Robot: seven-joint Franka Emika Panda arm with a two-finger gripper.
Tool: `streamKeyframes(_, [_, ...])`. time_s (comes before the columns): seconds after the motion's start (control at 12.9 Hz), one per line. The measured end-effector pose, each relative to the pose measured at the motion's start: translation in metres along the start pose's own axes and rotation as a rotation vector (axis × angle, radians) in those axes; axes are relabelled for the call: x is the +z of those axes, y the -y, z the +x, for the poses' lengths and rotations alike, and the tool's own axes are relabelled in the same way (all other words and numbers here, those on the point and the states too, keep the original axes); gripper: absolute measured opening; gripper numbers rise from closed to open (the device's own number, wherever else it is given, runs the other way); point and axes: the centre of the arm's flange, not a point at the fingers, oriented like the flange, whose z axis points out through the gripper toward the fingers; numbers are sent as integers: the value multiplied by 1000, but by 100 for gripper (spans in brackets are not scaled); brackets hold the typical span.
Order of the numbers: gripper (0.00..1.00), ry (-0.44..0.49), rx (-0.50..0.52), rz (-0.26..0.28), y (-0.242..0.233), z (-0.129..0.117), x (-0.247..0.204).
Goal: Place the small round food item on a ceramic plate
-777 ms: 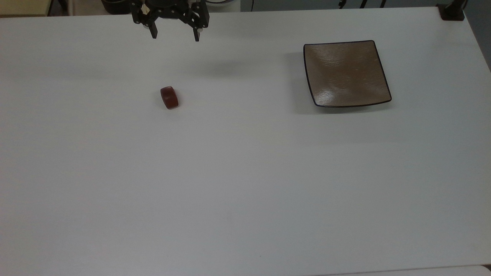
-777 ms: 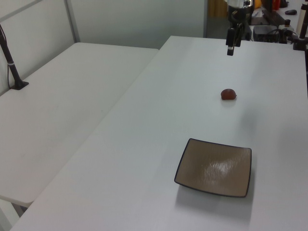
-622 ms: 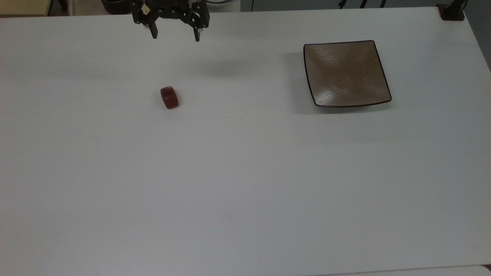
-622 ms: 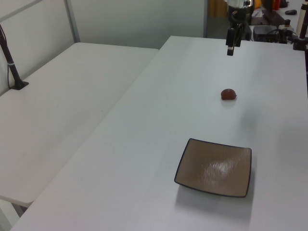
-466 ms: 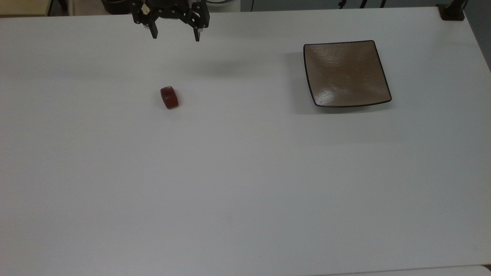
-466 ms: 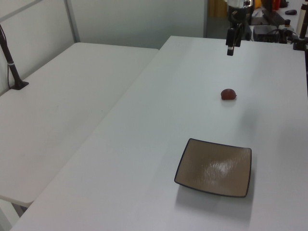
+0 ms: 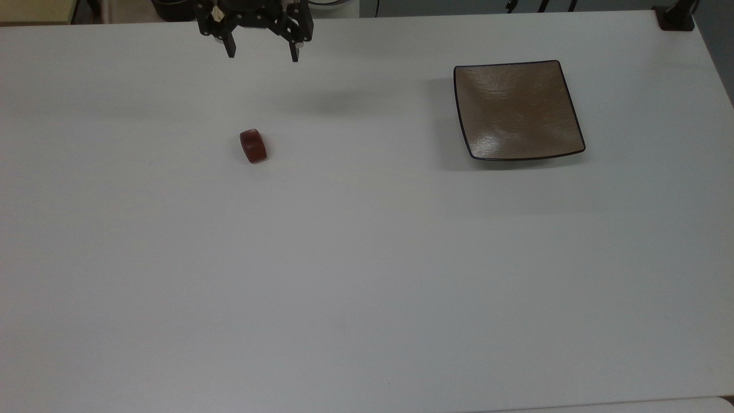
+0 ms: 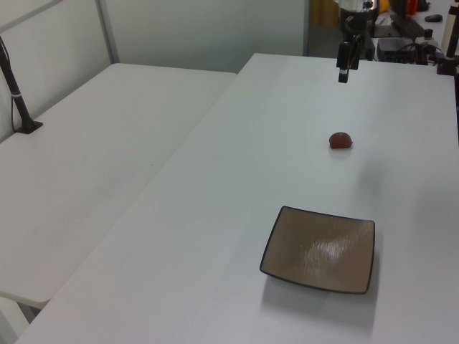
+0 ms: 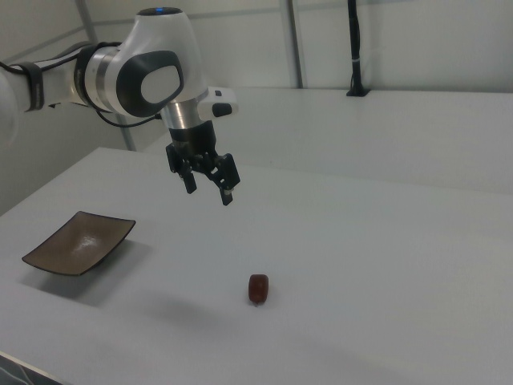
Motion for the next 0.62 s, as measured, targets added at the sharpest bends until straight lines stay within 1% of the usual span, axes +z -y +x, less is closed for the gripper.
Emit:
streamKeyframes(0.31, [100,-1,-7,0,0,0,0])
streamKeyframes(0.39, [100,-1,-26,0,0,0,0])
streamKeyframes(0.62, [100,-2,-159,0,-3,0,-1])
